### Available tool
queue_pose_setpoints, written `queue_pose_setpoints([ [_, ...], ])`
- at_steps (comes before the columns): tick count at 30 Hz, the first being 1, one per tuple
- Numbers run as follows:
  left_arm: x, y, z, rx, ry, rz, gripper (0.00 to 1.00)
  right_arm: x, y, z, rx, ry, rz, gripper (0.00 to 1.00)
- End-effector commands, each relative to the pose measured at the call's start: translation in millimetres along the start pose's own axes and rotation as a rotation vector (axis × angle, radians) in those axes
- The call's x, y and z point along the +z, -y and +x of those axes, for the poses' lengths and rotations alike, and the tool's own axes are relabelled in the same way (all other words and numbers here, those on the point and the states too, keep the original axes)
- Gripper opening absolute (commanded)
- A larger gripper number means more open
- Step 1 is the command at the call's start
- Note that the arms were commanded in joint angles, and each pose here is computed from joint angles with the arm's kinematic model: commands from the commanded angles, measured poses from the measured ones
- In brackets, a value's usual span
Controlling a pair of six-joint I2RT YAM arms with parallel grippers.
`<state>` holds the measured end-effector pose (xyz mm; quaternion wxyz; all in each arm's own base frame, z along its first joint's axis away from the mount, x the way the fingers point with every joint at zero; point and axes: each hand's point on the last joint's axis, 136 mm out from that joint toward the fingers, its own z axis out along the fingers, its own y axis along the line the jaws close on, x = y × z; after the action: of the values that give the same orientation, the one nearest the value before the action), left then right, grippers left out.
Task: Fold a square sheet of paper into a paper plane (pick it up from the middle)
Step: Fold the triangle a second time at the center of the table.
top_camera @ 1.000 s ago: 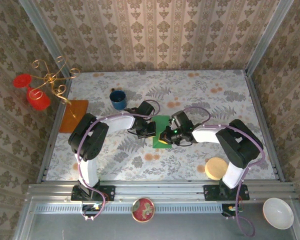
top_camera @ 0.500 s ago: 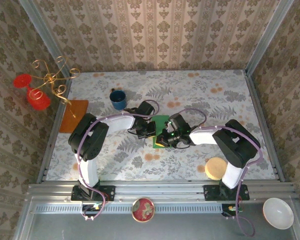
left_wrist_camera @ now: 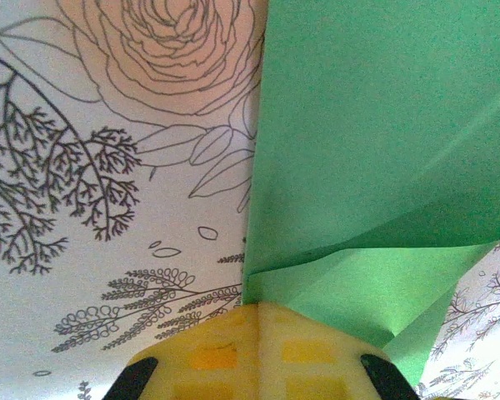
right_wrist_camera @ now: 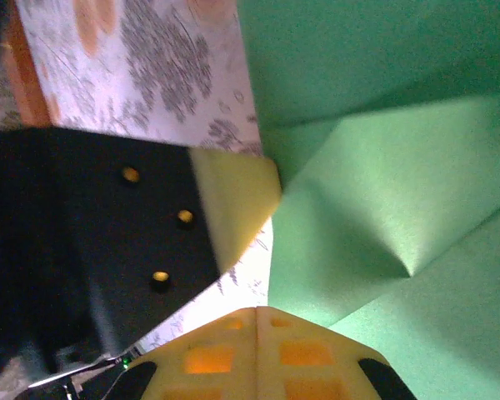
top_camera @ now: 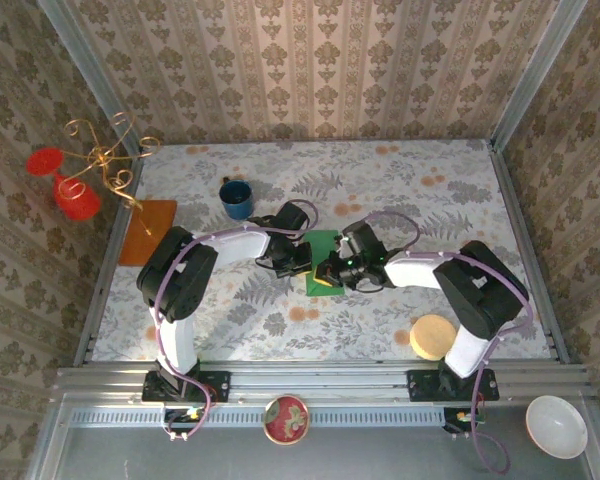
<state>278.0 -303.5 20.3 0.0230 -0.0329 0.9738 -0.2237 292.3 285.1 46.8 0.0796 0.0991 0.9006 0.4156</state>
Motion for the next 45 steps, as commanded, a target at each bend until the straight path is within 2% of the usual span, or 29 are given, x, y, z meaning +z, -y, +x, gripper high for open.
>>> queue_pose_setpoints([
  [1,15,-23,7,-0.027,-0.027,-0.071,0.00,-6,11,-10,-0.001,0.027,0.047,0.00],
  [13,10,-13,4,-0.007,-0.026,-0.043,0.00,2,33,-33,0.060,0.080,0.144,0.00],
  [26,-17,25,-5,0.094,0.061,0.057,0.00,3,82,-24,0.217,0.101,0.315,0.00],
  [34,-35,15,14,0.113,0.151,0.019,0.13,4,86,-23,0.257,0.099,0.318,0.00],
  [42,-35,8,45,0.249,0.143,-0.073,0.34,3,82,-24,0.258,0.097,0.304,0.00],
  [45,-30,4,54,0.295,0.119,-0.114,0.39,4,82,-25,0.261,0.095,0.300,0.00],
])
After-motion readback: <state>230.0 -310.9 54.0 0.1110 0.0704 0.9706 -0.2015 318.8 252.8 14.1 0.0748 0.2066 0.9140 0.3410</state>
